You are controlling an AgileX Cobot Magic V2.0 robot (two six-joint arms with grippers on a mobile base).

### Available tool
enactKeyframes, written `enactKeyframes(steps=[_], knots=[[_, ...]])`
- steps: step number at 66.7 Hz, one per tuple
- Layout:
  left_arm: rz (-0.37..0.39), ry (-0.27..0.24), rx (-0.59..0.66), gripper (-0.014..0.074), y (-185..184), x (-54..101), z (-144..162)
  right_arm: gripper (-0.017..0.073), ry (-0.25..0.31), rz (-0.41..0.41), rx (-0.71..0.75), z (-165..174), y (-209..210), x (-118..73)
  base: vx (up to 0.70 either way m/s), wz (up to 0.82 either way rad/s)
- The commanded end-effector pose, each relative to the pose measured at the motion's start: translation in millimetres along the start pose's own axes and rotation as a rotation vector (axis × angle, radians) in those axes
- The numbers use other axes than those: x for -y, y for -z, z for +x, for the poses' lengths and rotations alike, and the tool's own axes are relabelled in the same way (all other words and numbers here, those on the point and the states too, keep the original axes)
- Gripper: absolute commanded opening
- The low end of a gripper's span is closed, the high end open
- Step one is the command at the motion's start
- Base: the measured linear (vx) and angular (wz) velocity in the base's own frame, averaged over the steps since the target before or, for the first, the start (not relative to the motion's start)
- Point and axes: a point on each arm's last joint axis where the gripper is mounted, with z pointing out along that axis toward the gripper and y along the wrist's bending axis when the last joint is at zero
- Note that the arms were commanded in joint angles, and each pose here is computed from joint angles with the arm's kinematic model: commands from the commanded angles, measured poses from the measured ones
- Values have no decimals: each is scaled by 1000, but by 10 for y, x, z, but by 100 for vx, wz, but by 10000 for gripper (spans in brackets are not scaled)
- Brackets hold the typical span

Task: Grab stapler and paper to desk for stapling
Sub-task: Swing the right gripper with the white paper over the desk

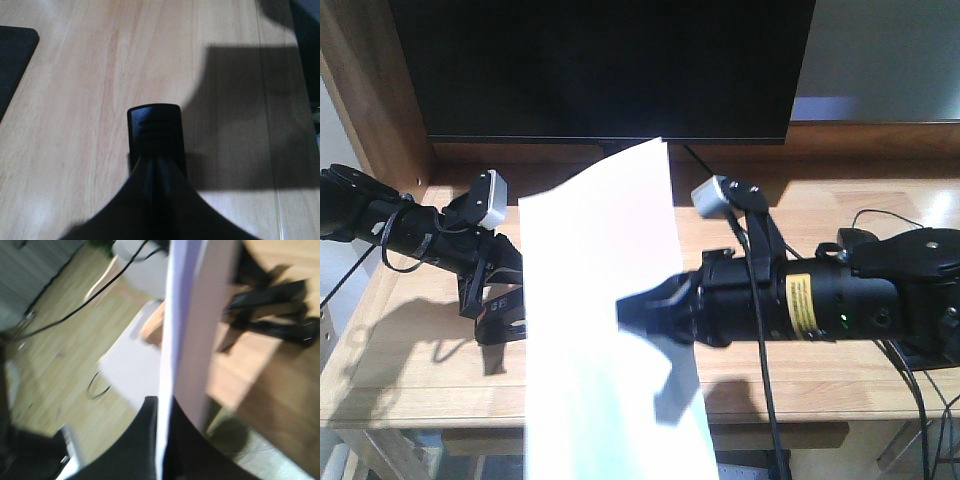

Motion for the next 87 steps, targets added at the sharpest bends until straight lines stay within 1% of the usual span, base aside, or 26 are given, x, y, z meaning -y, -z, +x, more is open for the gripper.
enactKeyframes(steps=[1, 3, 7, 8, 12, 21, 27, 32, 42, 47, 52, 63, 70, 77, 81, 87], knots=[[-46, -31, 72, -8, 168, -13, -307, -5, -19, 118, 120, -182, 47, 103, 0, 0], [-46, -31, 72, -8, 168, -13, -307, -5, -18, 158, 123, -181, 38, 163, 0, 0], [-46, -31, 72, -8, 168, -13, -307, -5, -37, 266, 125, -172, -6, 346, 0, 0], [-46, -31, 72, -8, 168, -13, -307, -5, -39, 277, 123, -170, -13, 367, 0, 0], [-46, -31, 72, -8, 168, -13, -307, -5, -79, 359, 107, -134, -81, 557, 0, 0], [-46, -31, 72, -8, 168, -13, -307, -5, -126, 457, 34, 20, -302, 887, 0, 0], [-46, -31, 72, -8, 168, -13, -307, -5, -158, 501, 4, 105, -396, 1036, 0, 0], [-46, -31, 72, -8, 168, -13, -307, -5, -166, 524, -5, 137, -427, 1097, 0, 0], [-46, -31, 72, -8, 168, -13, -307, -5, -163, 524, -10, 138, -439, 1106, 0, 0], [-46, -31, 72, -8, 168, -13, -307, -3, -142, 494, -21, 118, -460, 1069, 0, 0], [-46, -31, 72, -8, 168, -13, -307, -3, -135, 465, -23, 80, -474, 1036, 0, 0], [-46, -31, 72, -8, 168, -13, -307, -2, -120, 441, 0, -29, -486, 993, 0, 0], [-46, -31, 72, -8, 168, -13, -307, -2, -107, 399, -1, -88, -502, 941, 0, 0], [-46, -31, 72, -8, 168, -13, -307, -2, -70, 334, -16, -142, -522, 866, 0, 0], [-46, -31, 72, -8, 168, -13, -307, -2, -72, 312, -14, -168, -528, 840, 0, 0], [-46, -31, 72, -8, 168, -13, -307, -2, -93, 307, -2, -174, -530, 835, 0, 0]])
